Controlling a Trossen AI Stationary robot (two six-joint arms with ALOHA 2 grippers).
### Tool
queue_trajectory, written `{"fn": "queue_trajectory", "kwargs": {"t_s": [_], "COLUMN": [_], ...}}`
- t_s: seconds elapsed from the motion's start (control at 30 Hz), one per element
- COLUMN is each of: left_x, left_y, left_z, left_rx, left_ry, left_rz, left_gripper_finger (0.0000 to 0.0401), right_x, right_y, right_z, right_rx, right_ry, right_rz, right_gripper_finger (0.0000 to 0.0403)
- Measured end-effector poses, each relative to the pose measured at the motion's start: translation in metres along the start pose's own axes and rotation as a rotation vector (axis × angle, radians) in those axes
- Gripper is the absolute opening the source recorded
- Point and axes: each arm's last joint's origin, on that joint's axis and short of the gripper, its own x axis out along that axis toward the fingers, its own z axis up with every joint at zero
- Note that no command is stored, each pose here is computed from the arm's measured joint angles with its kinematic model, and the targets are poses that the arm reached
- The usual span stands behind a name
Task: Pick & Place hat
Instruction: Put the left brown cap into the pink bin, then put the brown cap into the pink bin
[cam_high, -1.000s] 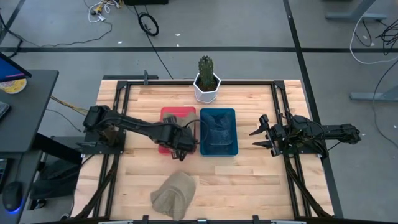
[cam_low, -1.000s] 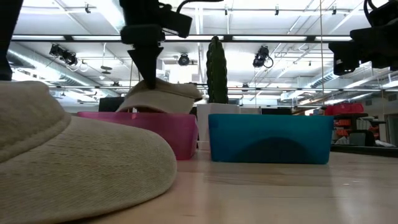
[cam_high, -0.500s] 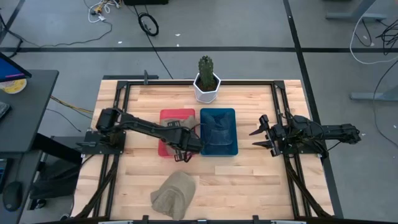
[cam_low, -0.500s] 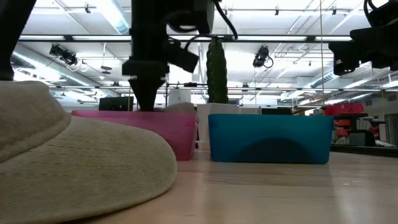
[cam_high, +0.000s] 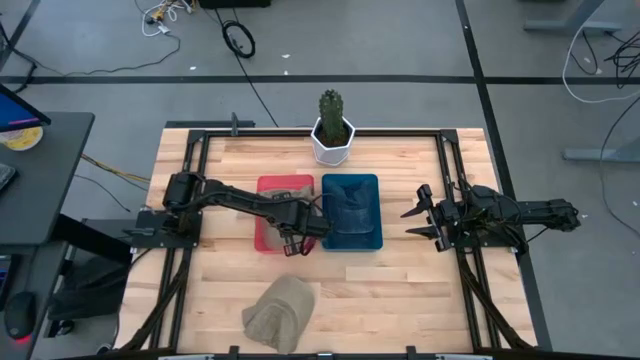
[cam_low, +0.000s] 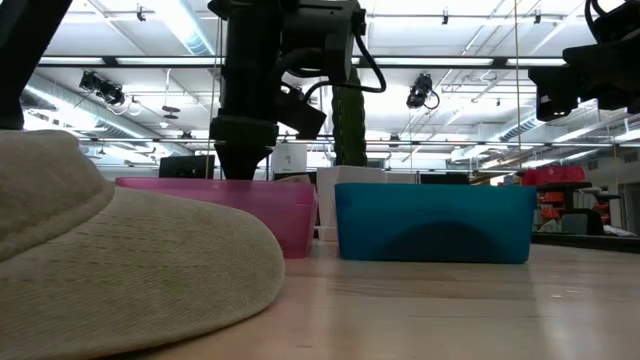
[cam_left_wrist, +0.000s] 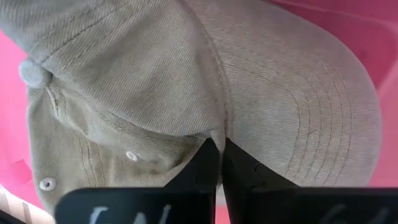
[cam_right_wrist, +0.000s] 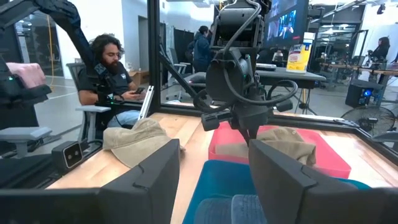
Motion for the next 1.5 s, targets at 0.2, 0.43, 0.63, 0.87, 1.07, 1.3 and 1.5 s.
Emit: {"fn": "queue_trajectory", "kwargs": {"t_s": [0.2, 0.43, 0.63, 0.87, 1.07, 1.3, 1.5], "left_x": [0.001, 0.001, 0.0, -0.013, -0.05, -0.083, -0.097], "left_y": [0.0, -0.001, -0.004, -0.007, -0.012, -0.024, -0.052], "left_z": [0.0, 0.002, 0.0, -0.007, -0.025, -0.045, -0.067], "left_rx": [-0.001, 0.041, 0.087, 0.102, 0.135, 0.179, 0.362], "left_ry": [0.006, -0.003, -0.014, -0.061, -0.163, -0.274, -0.319], "left_rz": [-0.019, -0.04, -0.003, 0.043, 0.022, -0.015, -0.051], "left_gripper_finger": [0.0015, 0.0028, 0.0078, 0.0129, 0.0148, 0.0154, 0.0154], "right_x": [0.0, 0.0, 0.0, 0.0, 0.0, 0.0, 0.0], "right_y": [0.0, 0.0, 0.0, 0.0, 0.0, 0.0, 0.0], "right_z": [0.0, 0.0, 0.0, 0.0, 0.0, 0.0, 0.0], "right_rx": [0.0, 0.0, 0.0, 0.0, 0.0, 0.0, 0.0], "right_ry": [0.0, 0.0, 0.0, 0.0, 0.0, 0.0, 0.0], "right_rz": [0.0, 0.0, 0.0, 0.0, 0.001, 0.0, 0.0], "right_gripper_finger": [0.0194, 0.0194, 0.0194, 0.0194, 0.0194, 0.0194, 0.0194]}}
